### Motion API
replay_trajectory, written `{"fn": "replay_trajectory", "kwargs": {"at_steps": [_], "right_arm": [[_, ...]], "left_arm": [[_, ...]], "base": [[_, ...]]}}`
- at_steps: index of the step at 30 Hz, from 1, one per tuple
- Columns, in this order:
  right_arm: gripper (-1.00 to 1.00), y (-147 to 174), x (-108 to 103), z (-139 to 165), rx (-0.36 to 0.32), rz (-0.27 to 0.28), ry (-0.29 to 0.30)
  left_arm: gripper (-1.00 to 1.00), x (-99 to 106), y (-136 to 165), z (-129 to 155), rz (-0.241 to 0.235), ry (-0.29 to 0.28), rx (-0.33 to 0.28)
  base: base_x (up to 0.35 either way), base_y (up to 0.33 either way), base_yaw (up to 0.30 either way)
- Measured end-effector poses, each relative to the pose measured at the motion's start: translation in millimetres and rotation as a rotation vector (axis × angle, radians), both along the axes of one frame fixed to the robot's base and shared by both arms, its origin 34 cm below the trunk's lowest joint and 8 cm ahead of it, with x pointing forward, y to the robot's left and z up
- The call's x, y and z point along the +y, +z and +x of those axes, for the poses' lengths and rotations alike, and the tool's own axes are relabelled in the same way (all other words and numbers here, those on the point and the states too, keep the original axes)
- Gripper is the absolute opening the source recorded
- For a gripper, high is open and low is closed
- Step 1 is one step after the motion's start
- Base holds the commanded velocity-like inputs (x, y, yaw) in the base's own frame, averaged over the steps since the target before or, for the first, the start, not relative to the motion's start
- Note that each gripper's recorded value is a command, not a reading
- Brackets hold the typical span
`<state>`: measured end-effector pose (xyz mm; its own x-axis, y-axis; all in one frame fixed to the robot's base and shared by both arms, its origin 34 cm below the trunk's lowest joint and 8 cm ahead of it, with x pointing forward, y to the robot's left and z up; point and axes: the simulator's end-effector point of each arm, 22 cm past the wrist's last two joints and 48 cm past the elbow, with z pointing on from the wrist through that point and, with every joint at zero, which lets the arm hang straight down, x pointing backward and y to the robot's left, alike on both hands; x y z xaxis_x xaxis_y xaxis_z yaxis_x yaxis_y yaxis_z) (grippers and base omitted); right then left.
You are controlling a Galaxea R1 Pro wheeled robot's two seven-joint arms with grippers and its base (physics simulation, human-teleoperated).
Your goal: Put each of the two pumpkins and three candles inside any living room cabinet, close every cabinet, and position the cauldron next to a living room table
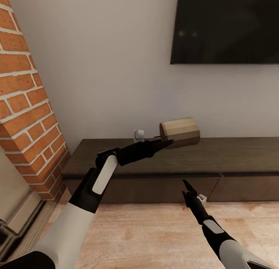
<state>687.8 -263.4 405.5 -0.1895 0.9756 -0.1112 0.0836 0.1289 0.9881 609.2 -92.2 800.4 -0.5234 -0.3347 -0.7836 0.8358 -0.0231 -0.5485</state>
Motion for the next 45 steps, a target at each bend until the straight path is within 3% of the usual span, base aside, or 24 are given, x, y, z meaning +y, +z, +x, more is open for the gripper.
{"fn": "replay_trajectory", "kwargs": {"at_steps": [12, 26, 45], "right_arm": [[1.0, -0.3, -0.9, 0.0, 0.0, -0.005, -0.004], [1.0, -4.6, -2.2, -0.7, 0.019, -0.01, -0.006], [1.0, -8.3, -2.4, -1.7, 0.032, -0.011, -0.008]], "left_arm": [[-1.0, -0.1, 0.1, 0.0, 0.0, 0.0, 0.0], [-1.0, -0.1, -0.2, 0.2, 0.002, 0.002, -0.001], [-1.0, -0.1, -0.5, 0.6, 0.002, 0.002, 0.0]], "base": [[0.016, -0.001, 0.0], [0.246, 0.0, 0.0], [-0.008, -0.004, 0.0]]}}
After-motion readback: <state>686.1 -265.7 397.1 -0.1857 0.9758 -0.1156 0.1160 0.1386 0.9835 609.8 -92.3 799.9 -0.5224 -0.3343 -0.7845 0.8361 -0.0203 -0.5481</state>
